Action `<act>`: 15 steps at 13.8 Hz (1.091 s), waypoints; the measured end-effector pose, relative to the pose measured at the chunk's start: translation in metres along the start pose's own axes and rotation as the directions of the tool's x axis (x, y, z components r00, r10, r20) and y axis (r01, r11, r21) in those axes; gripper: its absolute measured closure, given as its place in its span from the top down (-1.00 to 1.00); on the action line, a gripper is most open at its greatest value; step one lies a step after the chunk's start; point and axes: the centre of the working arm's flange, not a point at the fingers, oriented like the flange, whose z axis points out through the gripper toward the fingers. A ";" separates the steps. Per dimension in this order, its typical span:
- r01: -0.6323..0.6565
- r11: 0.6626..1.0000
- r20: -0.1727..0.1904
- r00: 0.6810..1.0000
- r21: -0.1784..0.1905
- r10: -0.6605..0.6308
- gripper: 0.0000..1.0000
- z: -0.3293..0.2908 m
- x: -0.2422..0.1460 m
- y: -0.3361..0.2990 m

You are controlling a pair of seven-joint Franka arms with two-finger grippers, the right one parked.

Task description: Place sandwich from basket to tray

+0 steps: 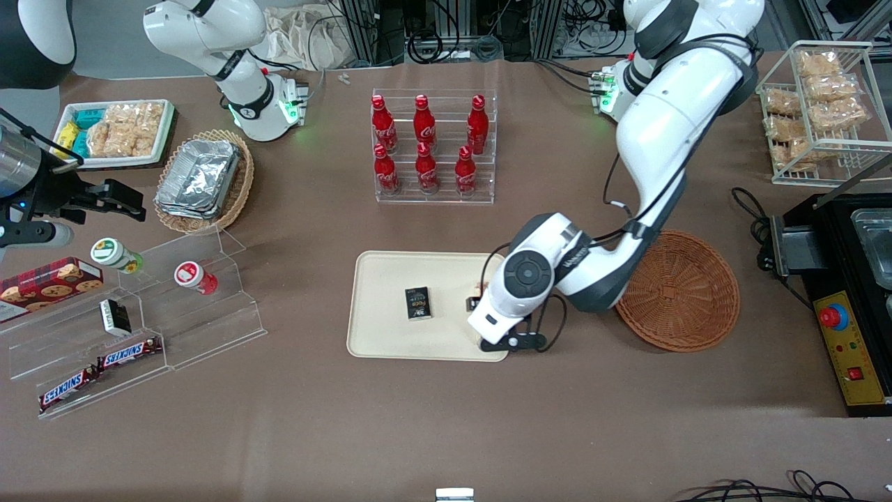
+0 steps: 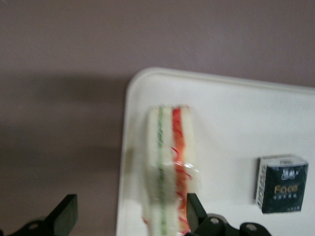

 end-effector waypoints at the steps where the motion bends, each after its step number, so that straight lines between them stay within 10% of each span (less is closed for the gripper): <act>1: 0.021 0.999 0.004 1.000 0.024 -0.021 0.99 -0.026 0.005 -0.015; 4: 0.074 0.992 -0.004 0.997 0.100 -0.074 0.99 -0.111 0.004 -0.062; 15: -0.016 0.993 -0.004 1.000 0.115 0.016 0.99 -0.226 -0.026 -0.266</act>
